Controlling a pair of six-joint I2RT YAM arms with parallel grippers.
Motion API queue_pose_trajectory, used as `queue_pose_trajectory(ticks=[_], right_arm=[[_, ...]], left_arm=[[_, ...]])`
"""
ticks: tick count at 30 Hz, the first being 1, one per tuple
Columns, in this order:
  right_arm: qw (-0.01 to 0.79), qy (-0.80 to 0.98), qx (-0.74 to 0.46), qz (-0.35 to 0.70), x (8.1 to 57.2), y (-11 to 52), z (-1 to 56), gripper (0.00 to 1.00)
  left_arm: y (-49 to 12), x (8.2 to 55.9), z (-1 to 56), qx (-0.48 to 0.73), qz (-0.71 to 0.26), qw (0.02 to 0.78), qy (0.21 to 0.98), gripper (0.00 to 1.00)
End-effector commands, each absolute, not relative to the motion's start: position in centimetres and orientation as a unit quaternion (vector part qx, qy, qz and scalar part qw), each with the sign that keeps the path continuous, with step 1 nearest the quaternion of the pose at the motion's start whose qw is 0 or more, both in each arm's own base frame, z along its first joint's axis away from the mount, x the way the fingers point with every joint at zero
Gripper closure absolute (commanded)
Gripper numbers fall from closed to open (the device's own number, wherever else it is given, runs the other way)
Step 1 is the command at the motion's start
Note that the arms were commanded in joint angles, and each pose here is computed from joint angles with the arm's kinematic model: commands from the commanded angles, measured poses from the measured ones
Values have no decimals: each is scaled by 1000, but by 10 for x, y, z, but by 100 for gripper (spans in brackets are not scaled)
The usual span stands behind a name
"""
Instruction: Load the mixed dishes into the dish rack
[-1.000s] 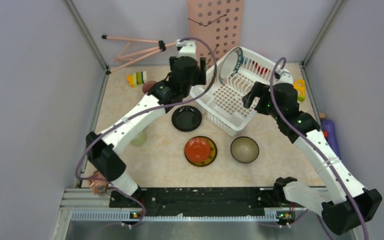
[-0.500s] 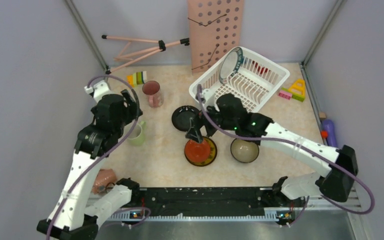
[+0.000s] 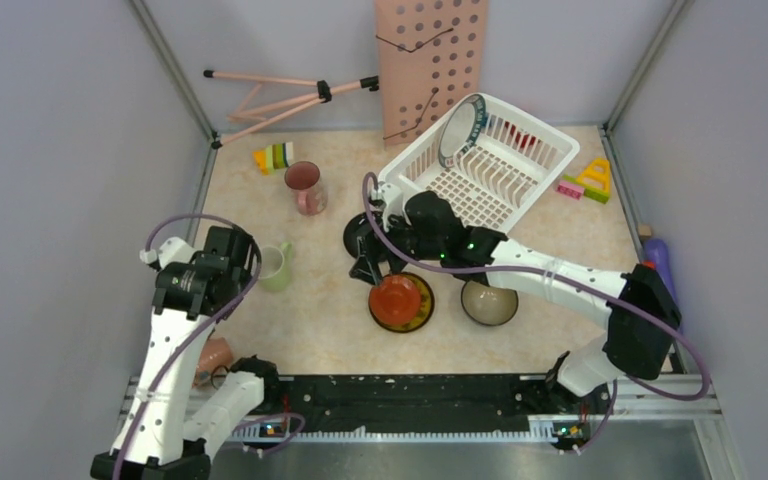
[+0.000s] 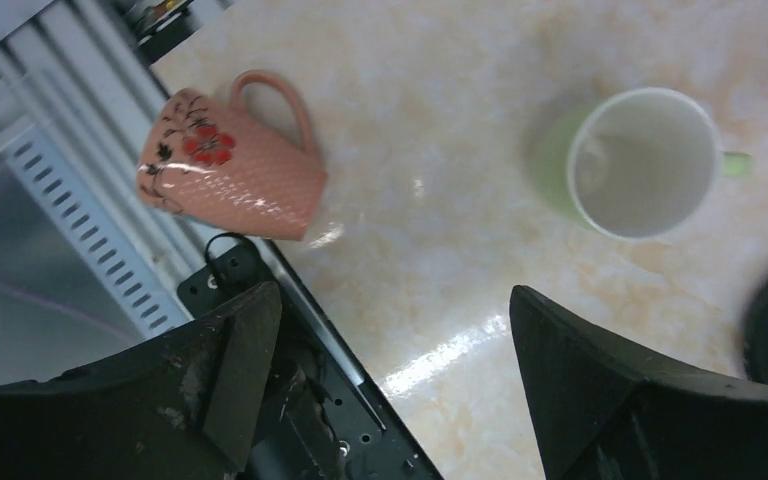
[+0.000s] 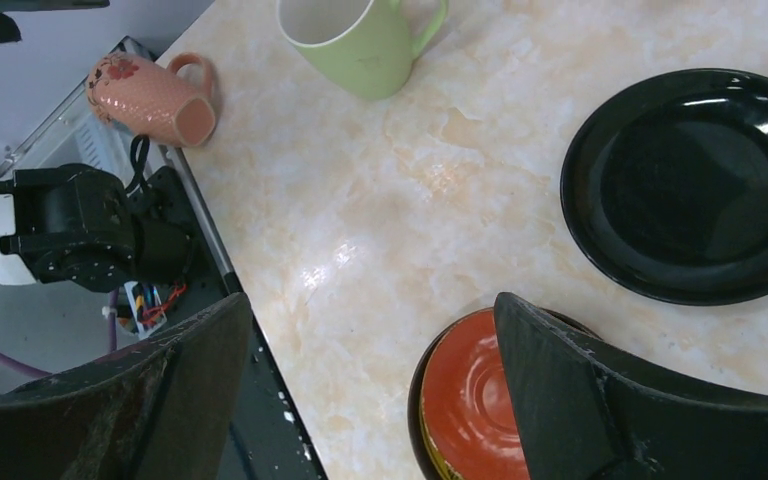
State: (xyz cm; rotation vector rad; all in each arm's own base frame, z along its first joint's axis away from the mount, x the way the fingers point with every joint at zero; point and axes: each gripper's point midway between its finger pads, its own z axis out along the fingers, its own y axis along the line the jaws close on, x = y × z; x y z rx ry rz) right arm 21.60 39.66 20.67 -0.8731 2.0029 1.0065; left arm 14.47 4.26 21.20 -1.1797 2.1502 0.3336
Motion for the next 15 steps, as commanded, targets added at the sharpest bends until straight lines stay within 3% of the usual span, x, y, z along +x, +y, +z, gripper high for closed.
queue_pose_trajectory(ticks=[1,8,15], right_arm=[[416,748,-328,399,223,391,248,10],[444,749,-299,391,216,335,261,8],[458,745,-302,380,205,300,271,7]], left_arm=[[64,130,195,-513,176,299,785,10],[124,113,160,-615,256,232,709,13],[155,91,154,-693,251,211,642,8]])
